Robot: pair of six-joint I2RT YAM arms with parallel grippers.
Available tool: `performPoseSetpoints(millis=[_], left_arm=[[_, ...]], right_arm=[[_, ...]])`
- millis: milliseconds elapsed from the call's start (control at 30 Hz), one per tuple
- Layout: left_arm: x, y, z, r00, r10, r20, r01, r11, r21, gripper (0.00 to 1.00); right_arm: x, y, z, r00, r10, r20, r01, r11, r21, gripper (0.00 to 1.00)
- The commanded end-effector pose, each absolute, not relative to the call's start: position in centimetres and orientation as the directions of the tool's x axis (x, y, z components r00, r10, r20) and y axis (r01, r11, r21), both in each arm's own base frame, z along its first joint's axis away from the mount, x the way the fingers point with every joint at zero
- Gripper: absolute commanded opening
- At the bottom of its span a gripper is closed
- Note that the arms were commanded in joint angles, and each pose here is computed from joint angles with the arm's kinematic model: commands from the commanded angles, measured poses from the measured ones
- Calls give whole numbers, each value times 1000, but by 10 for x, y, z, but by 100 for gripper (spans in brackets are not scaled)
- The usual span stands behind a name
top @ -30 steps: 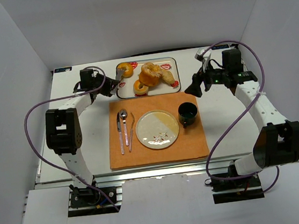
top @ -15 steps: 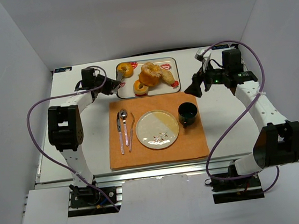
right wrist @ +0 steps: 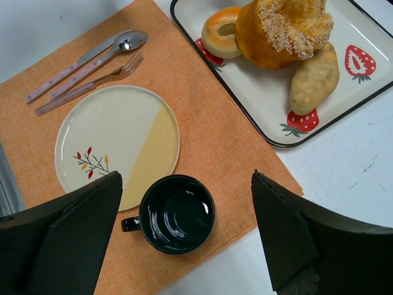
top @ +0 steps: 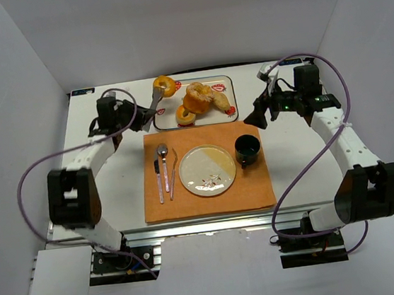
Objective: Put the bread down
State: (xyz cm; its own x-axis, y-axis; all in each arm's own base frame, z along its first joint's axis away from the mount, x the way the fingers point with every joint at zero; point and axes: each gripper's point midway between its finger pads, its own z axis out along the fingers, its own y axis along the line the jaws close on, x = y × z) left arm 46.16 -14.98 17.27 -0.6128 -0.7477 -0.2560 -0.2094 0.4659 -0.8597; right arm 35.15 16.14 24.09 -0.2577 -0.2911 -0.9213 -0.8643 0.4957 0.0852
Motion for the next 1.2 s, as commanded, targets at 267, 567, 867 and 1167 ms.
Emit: performPoseSetpoints(millis=[267, 567, 867, 1167], left_arm=[[263, -185, 231, -741, -559, -373, 96, 461, -882, 0], [189, -209, 175, -866, -417, -277, 3, 549, -836, 0], [182, -218, 137, -916, -306, -260, -16, 674, -739, 11], [190, -211, 144, -898, -311, -311, -4, 712, -702, 57]], right_arm=[[345, 154, 259, -149, -315, -937, -872, 488, -25, 89], [348, 149, 256, -143, -317, -938, -860, 509, -41, 89], [345, 147, 258, -132, -311, -941, -855, 516, -51, 89], [343, 145, 256, -134, -311, -941, -853, 519, -50, 89]])
